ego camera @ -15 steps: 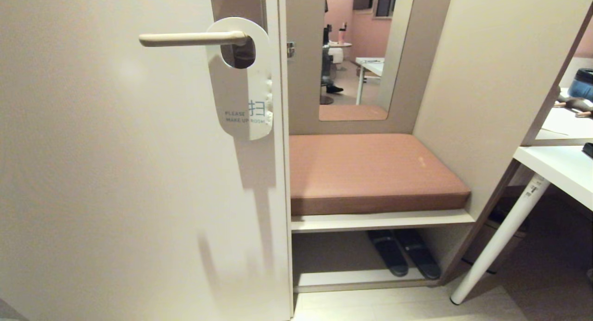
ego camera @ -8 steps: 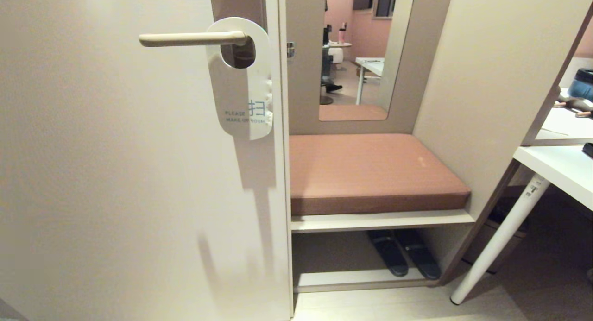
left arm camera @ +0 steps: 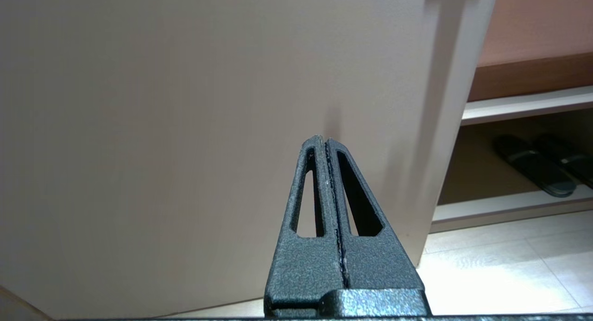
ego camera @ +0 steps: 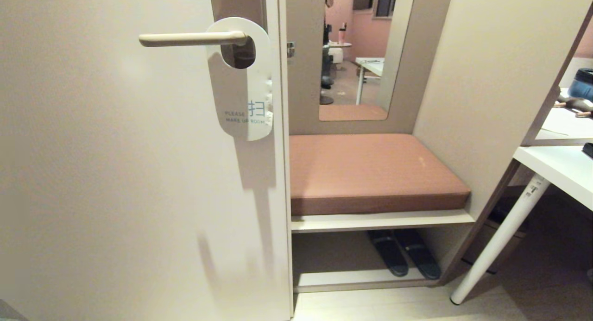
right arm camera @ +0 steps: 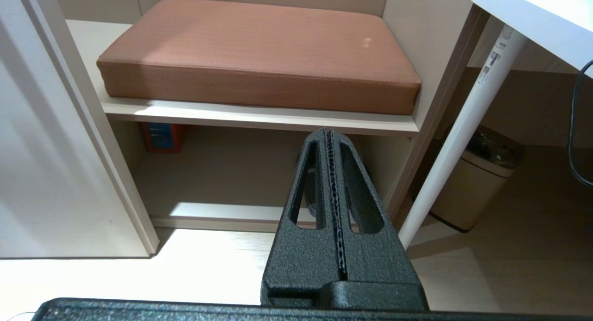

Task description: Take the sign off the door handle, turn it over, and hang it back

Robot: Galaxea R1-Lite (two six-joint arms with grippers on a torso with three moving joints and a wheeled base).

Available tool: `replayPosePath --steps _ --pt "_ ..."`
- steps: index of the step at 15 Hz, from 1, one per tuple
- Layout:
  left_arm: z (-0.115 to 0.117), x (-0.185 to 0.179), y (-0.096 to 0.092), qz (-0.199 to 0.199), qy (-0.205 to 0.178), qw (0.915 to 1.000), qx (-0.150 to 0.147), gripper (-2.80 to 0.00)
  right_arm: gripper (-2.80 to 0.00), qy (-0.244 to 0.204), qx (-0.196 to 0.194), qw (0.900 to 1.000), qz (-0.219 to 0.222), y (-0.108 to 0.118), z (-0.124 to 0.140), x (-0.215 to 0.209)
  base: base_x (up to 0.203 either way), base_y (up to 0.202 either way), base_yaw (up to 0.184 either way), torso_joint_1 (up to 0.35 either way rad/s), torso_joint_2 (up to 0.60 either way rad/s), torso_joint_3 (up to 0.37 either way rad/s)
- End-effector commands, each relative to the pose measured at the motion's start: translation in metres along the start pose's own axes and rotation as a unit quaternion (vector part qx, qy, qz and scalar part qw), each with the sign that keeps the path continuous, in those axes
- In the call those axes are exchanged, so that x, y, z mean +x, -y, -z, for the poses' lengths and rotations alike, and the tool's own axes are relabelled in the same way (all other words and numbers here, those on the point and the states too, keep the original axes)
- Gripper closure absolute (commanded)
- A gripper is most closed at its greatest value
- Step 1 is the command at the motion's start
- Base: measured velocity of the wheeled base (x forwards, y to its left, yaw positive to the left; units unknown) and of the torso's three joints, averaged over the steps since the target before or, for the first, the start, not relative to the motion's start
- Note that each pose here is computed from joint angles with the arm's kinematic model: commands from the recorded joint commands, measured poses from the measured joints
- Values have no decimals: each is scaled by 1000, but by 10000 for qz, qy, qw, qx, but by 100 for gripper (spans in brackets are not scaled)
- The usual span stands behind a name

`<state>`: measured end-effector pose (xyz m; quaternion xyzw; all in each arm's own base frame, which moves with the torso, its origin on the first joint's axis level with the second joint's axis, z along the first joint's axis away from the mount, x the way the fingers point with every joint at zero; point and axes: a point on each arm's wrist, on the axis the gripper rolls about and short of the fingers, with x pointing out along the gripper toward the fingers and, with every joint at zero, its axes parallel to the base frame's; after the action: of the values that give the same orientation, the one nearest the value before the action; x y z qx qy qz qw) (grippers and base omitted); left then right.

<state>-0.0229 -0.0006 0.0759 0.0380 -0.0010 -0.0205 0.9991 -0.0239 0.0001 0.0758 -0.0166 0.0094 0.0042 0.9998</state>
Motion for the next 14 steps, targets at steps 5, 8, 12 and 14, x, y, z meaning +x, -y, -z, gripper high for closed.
replayPosePath --steps 5,8,12,14 --pt "0 0 0 -12 -1 10000 -58 0 0 -5 -3 10000 -6 0 0 0 0 0 0 0 0 0" --pt "0 0 0 -14 4 10000 -65 0 0 -5 -3 10000 -6 0 0 0 0 0 0 0 0 0" --pt "0 0 0 -6 4 10000 -65 0 0 -5 -3 10000 -6 0 0 0 0 0 0 0 0 0" --pt "0 0 0 -13 -2 10000 -65 0 0 -5 -3 10000 -6 0 0 0 0 0 0 0 0 0"
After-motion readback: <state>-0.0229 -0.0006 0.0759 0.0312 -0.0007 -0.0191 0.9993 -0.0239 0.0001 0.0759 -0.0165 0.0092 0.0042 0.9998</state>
